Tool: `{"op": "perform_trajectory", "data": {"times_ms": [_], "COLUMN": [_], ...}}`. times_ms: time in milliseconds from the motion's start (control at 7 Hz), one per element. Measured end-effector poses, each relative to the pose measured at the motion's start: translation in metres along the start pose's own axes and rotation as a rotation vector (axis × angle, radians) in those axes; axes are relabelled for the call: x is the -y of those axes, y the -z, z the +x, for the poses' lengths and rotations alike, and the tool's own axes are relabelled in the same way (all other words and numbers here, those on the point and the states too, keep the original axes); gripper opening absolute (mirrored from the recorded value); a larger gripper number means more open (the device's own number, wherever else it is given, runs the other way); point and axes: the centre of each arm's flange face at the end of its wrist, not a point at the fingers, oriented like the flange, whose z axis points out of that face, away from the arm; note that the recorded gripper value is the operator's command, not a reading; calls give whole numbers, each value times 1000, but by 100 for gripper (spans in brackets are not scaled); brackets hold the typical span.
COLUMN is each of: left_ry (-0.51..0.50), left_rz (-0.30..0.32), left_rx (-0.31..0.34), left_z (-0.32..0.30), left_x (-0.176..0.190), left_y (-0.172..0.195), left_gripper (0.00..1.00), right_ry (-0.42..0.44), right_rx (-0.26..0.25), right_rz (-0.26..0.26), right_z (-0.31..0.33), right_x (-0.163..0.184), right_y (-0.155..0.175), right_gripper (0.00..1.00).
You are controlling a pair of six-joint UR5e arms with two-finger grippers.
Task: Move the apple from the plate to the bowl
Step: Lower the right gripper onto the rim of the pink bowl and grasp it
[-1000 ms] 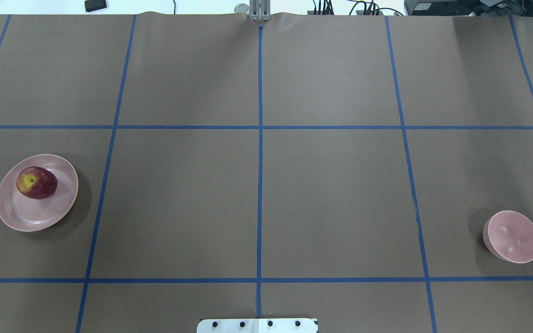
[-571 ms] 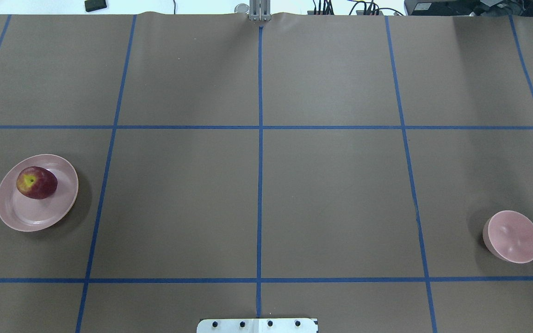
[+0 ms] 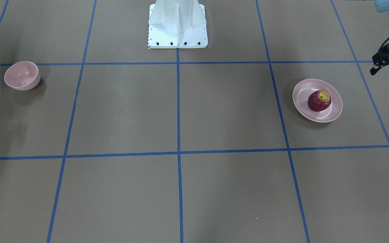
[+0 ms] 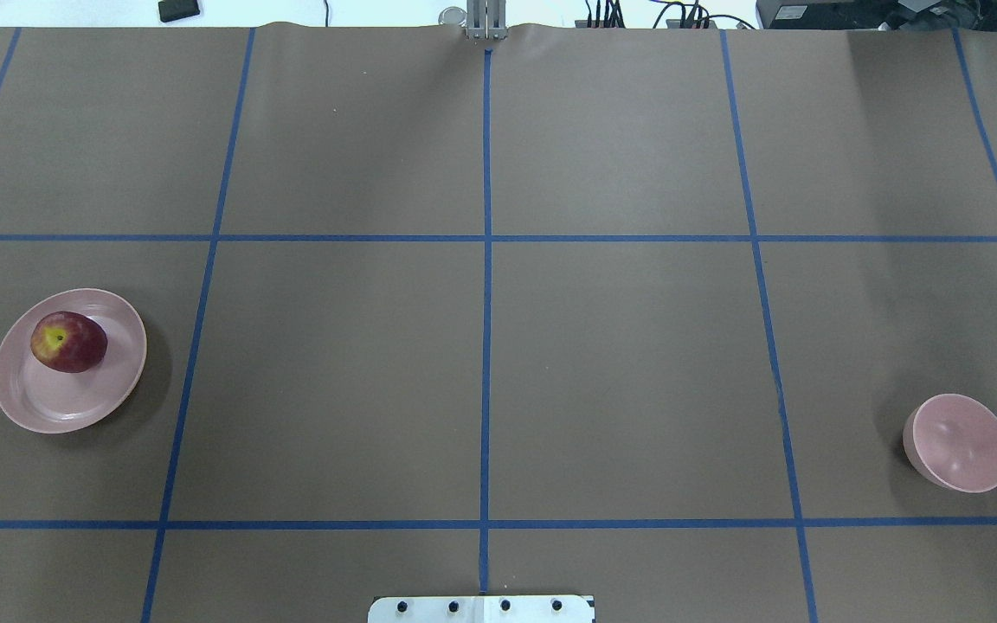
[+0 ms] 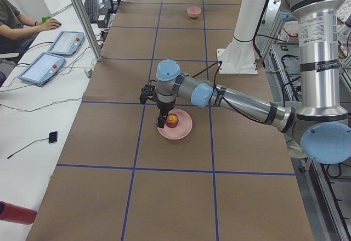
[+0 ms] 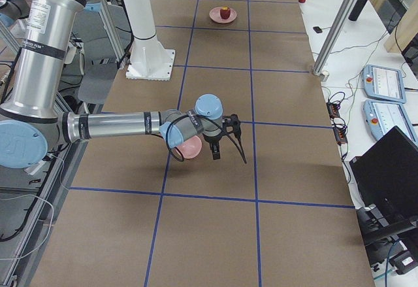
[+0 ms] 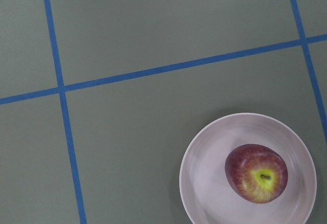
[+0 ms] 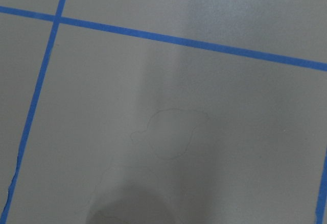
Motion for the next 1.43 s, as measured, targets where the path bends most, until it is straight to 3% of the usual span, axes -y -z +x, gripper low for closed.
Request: {"op": "perform_trajectory", "data": {"times_ms": [429, 857, 1000, 1143, 1286, 1429], "left_ry": [-1, -1, 0, 0, 1, 2], "left_rz": [1, 1, 1, 0, 0, 0], "left_rx": [0, 0, 0, 0, 1, 1], "left_z": [0, 1, 1, 1, 0, 0], "left_x": [-1, -1, -1, -1, -1, -1], "left_y": [1, 1, 1, 0, 0, 0], "left_gripper": [98, 98, 98, 98, 98, 98], "right_ry": [48, 92, 77, 51, 34, 24], "right_rx": [-2, -36, -27, -14, -6, -3], "right_rz": [-94, -128, -137, -144, -153, -158], "right_z": [-16, -13, -11, -16, -22, -23], "right_x": [-32, -48, -54, -59, -63, -65], "right_y": [-39, -75, -88, -98, -104, -107], "right_gripper": [100, 100, 83, 9, 0, 0]}}
